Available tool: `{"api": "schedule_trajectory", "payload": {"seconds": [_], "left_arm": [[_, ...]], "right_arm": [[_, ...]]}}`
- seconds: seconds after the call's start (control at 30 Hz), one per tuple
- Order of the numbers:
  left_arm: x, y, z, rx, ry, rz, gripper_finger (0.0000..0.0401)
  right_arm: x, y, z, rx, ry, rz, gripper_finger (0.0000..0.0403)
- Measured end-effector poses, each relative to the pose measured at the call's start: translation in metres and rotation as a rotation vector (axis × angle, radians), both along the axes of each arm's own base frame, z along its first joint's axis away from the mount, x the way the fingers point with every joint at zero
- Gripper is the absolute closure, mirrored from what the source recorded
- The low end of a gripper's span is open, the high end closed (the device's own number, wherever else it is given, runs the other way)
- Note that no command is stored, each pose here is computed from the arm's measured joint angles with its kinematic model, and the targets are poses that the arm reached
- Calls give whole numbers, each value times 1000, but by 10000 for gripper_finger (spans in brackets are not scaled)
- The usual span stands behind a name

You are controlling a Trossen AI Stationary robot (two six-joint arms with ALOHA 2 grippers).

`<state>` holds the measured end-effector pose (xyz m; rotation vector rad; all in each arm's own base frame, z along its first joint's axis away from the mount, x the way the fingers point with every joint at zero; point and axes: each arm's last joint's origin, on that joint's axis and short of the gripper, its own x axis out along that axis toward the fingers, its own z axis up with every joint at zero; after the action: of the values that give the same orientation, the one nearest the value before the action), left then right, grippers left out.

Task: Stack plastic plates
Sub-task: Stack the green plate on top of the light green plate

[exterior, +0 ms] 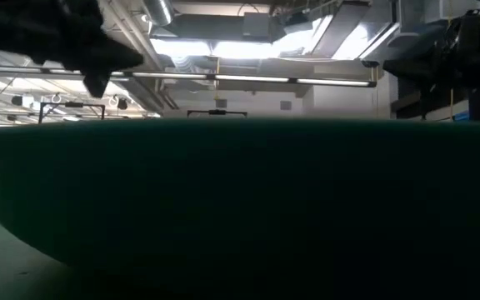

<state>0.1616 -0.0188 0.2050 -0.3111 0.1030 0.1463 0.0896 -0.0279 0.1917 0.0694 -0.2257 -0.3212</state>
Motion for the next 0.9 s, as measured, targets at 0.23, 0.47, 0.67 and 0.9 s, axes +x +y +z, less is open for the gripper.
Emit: {"api": "schedule_trajectory", "payload": {"seconds": [0.23,0.47,0.67,0.9], "left_arm": [[42,-31,12,32,115,-114,400],[71,-61,8,59,193,-196,400],[88,-65,1,54,234,-175,399],[104,-75,6,-23,270,-265,352]], "right_arm": [[-2,-1,7,-12,-27,-35,402],[-3,1,13,-61,-80,2,402],[5,0,12,-115,-29,9,402],[19,-3,8,-93,17,71,402]]}}
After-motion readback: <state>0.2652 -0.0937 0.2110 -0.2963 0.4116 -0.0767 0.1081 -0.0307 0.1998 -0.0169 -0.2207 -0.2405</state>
